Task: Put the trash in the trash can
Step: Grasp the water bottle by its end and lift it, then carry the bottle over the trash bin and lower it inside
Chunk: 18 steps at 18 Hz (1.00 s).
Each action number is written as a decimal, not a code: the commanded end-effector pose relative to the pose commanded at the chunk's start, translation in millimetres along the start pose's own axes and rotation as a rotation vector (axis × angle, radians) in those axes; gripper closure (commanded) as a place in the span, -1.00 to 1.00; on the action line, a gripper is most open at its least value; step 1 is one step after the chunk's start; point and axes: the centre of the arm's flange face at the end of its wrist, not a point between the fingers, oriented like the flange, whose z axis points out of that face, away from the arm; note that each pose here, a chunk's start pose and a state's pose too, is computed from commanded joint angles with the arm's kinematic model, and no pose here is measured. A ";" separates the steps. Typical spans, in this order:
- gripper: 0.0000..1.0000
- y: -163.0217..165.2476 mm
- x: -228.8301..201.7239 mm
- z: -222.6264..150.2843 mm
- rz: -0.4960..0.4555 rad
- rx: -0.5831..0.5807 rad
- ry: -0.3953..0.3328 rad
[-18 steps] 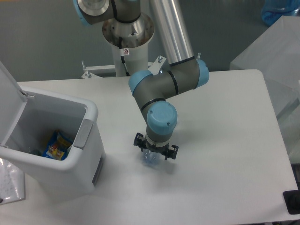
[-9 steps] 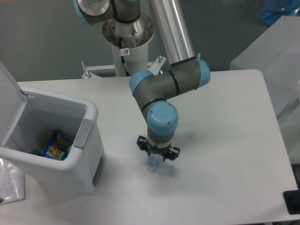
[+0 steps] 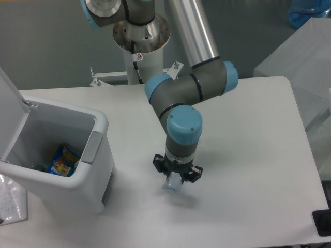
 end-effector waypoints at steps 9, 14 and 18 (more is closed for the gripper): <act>0.05 -47.0 -18.5 -135.5 -0.143 0.373 0.088; 0.05 -68.5 -3.3 -195.6 -0.163 0.538 0.198; 0.04 -72.7 14.8 -235.1 -0.146 0.627 0.270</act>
